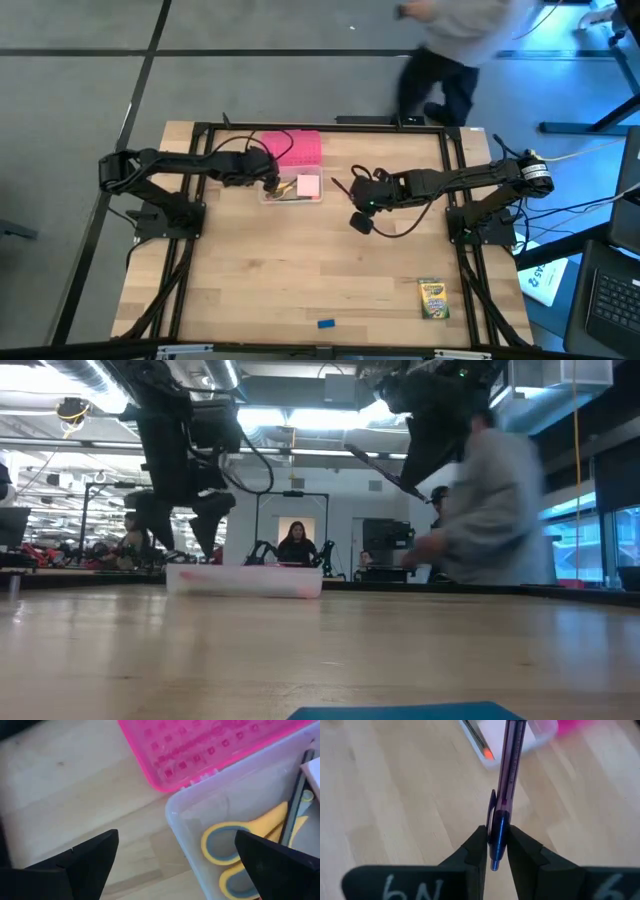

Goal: Pack school essentials
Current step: Put the purple pen into the pink supply box

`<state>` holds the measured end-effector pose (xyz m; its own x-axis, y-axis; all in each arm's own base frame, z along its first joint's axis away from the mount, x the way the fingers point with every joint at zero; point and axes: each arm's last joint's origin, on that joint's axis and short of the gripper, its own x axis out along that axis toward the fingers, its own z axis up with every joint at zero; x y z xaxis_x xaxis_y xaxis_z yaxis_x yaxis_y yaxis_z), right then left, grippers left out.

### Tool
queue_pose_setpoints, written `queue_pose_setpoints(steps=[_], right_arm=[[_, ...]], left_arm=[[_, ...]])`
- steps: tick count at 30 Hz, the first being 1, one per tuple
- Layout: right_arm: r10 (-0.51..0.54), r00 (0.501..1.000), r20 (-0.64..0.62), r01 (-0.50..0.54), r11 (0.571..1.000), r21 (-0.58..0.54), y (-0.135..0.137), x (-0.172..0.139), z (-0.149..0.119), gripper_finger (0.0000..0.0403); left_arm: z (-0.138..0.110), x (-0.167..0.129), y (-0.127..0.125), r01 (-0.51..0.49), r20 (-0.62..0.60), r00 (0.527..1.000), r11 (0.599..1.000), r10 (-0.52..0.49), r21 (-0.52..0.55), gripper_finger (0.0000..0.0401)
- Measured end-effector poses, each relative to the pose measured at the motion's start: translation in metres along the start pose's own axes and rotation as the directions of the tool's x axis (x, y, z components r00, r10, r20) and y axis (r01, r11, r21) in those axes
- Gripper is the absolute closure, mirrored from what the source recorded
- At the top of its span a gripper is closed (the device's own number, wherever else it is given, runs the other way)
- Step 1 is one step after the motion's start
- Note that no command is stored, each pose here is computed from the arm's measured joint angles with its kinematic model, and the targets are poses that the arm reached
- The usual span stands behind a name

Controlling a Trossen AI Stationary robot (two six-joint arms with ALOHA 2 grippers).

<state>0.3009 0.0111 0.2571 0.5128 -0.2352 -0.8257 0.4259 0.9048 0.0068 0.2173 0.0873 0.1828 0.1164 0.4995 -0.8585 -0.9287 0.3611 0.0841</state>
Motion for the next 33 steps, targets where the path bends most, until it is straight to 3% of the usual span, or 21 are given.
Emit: queue_pose_setpoints(steps=[6, 15, 23, 33], right_arm=[[0.066, 0.989, 0.132, -0.051, 0.993, -0.11, 0.006, -0.001, 0.014, 0.0336], [0.109, 0.948, 0.299, -0.043, 0.974, -0.221, -0.008, 0.007, 0.04, 0.0336], [0.152, 0.929, 0.339, -0.046, 0.953, -0.299, -0.017, 0.059, 0.056, 0.0336], [0.101, 0.934, 0.342, 0.012, 0.95, -0.311, -0.031, 0.122, 0.056, 0.0336]], left_arm=[[0.0, -0.031, -0.006, 0.038, 0.085, 0.996, 0.998, -0.042, 0.047, 0.0005], [-0.018, -0.089, -0.001, 0.242, 0.205, 0.944, 0.965, -0.258, 0.099, 0.0005], [-0.041, -0.122, -0.002, 0.35, 0.277, 0.877, 0.918, -0.391, 0.188, 0.0005], [-0.05, -0.128, -0.005, 0.365, 0.291, 0.862, 0.906, -0.416, 0.214, 0.0005]])
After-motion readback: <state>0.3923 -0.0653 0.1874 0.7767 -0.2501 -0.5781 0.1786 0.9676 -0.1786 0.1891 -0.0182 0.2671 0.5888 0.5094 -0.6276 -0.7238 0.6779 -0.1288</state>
